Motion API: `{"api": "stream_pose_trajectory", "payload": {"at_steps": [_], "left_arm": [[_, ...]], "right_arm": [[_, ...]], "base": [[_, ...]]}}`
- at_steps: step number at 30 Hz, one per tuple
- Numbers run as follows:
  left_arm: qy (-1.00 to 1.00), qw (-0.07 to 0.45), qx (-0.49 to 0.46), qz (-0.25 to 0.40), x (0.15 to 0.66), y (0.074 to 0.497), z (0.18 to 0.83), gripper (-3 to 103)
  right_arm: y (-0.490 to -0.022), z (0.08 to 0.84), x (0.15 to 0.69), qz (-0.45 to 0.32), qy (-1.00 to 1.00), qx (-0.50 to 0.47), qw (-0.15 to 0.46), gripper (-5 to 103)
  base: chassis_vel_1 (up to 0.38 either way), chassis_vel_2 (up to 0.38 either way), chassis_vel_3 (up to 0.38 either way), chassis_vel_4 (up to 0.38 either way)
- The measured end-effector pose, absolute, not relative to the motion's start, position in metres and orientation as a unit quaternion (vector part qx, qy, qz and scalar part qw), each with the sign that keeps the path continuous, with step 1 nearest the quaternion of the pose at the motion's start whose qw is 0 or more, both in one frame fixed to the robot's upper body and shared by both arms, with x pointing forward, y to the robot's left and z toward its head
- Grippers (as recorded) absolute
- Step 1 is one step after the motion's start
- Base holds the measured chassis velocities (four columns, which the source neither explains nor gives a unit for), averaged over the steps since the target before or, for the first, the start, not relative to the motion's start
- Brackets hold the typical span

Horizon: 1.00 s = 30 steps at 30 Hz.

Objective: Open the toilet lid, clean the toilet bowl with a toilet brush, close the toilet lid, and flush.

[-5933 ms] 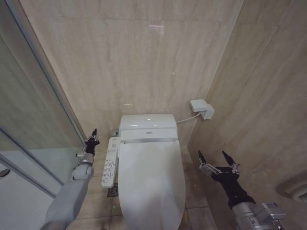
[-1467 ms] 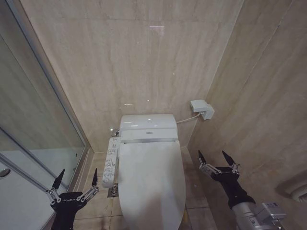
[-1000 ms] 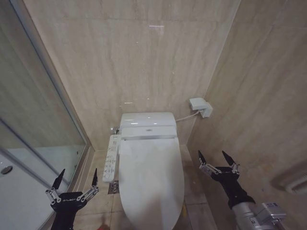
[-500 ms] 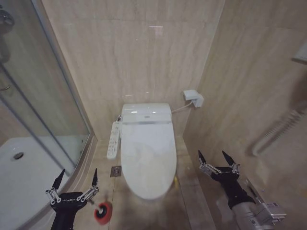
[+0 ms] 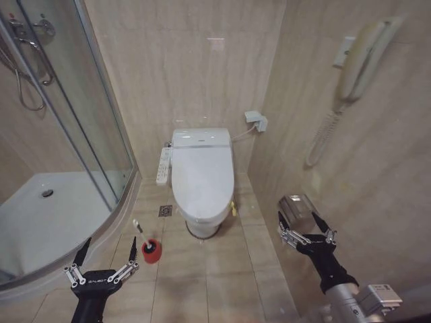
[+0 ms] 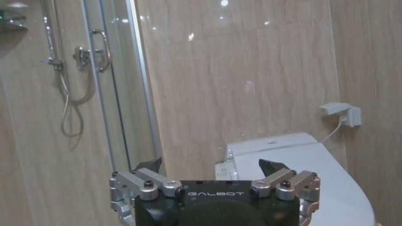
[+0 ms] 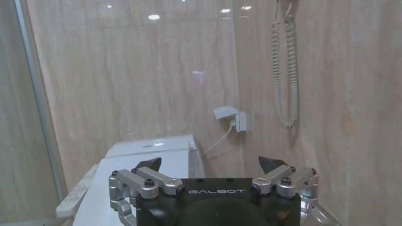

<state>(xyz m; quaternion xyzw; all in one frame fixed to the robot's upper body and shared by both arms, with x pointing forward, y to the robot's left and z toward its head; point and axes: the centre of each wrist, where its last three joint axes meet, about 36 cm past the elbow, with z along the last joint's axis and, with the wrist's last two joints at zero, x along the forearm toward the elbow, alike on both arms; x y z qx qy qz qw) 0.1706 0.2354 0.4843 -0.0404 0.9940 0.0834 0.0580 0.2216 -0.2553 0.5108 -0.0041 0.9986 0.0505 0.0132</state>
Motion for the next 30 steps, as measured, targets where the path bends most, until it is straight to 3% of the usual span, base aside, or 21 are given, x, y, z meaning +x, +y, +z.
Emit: {"api": "stream_pose_trajectory", "payload": {"at_steps": [30], "left_arm": [[0.994, 0.058, -0.040, 0.083, 0.1707, 0.2354, 0.4844, 100]], "right_arm": [[-0.2553, 0.5108, 0.2217, 0.050, 0.999, -0.004, 0.013, 100]], "base": [[-0.013, 0.011, 0.009, -0.012]]}}
